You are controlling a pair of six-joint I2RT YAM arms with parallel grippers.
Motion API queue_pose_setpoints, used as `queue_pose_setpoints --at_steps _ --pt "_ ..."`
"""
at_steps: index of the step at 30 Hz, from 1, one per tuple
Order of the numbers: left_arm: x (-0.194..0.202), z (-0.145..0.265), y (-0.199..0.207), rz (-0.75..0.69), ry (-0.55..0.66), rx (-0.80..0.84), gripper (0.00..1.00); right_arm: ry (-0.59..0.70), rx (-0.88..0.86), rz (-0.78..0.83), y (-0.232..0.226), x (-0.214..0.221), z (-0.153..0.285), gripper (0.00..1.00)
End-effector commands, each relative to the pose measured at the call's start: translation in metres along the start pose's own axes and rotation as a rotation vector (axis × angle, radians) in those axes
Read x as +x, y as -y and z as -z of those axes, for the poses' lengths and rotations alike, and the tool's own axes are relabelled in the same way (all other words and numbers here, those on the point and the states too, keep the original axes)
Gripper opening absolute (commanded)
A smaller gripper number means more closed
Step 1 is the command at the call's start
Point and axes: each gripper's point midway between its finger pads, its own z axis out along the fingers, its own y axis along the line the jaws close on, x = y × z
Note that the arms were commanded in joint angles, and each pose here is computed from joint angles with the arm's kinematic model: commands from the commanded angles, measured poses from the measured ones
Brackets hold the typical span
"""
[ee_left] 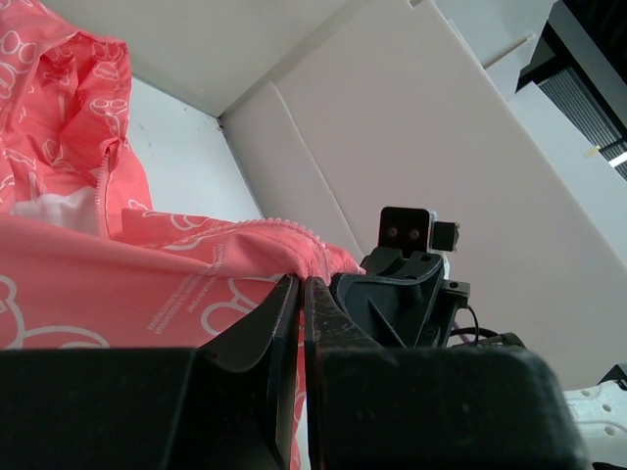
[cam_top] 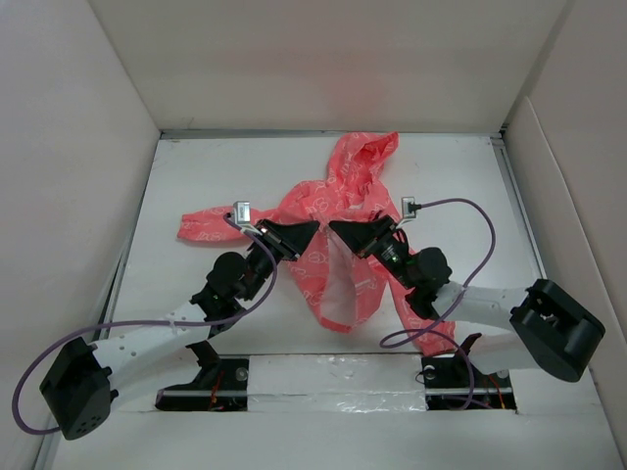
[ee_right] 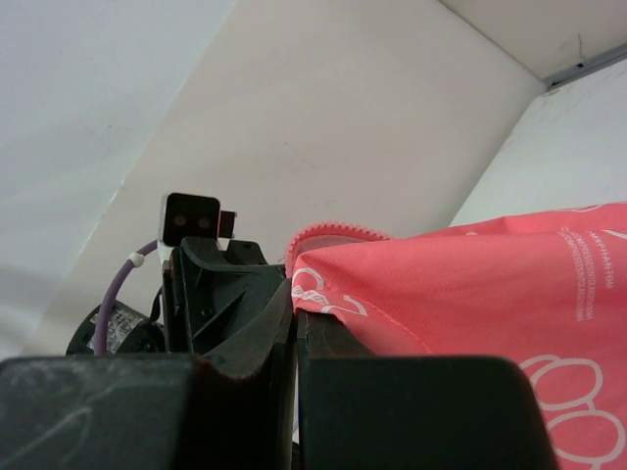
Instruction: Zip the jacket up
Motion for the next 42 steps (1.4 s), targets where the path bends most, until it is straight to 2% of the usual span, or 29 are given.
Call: queue_pose_setpoints --at_steps 1,42 --pt "-0.015 -0.003 0.03 0.035 0.038 0.093 0.0 0.302 -0.466 0.01 -0.117 -0.075 0.024 0.0" --pt "0.0 0.0 0.034 0.043 -0.018 0.15 0.0 0.32 -0.451 0.021 -0.113 -0.08 0.023 0.0"
